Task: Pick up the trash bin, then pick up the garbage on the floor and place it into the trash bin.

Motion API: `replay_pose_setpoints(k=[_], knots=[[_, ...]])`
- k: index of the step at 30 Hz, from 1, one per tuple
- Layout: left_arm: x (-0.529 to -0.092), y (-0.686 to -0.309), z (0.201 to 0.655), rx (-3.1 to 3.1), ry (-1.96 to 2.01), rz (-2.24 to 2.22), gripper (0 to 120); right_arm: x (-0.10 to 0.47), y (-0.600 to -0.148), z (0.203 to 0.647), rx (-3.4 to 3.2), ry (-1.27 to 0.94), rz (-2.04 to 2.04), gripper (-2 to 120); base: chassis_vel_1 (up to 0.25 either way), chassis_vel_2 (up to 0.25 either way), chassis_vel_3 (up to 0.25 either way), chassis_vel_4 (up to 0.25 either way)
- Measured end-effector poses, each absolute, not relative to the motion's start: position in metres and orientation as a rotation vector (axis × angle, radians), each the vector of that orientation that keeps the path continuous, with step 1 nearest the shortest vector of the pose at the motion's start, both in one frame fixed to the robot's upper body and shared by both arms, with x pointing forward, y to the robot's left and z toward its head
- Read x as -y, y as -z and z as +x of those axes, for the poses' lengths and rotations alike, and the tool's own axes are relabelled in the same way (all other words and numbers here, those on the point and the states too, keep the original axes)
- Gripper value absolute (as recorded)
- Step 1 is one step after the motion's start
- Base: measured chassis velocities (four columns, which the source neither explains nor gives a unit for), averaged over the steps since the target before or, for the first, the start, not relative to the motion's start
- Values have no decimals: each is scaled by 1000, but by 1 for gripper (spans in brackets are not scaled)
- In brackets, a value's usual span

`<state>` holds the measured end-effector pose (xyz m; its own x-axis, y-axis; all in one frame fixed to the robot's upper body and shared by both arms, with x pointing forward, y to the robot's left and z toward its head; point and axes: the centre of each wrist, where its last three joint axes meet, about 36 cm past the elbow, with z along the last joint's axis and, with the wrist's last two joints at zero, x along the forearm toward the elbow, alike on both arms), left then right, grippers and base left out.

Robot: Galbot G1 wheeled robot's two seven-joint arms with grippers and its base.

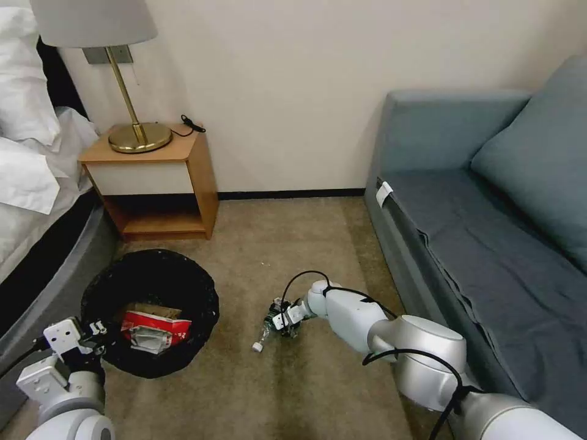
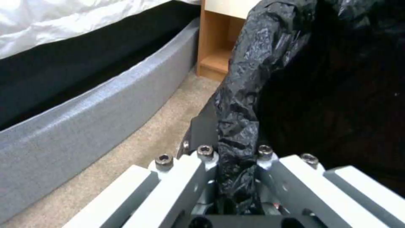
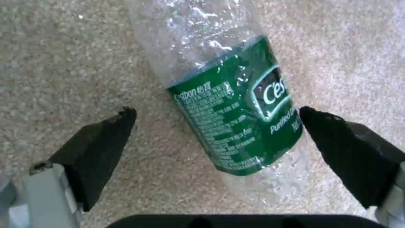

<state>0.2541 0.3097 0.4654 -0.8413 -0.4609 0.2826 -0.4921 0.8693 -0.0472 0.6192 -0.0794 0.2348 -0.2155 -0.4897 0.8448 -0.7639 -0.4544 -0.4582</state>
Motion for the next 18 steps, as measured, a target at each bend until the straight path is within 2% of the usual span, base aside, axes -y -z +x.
replay_pose_setpoints(k=[18], knots=[[-308, -464, 255, 2778, -169, 718, 2, 81, -231, 617, 1490, -1712, 1803, 98, 0, 0, 0, 0]])
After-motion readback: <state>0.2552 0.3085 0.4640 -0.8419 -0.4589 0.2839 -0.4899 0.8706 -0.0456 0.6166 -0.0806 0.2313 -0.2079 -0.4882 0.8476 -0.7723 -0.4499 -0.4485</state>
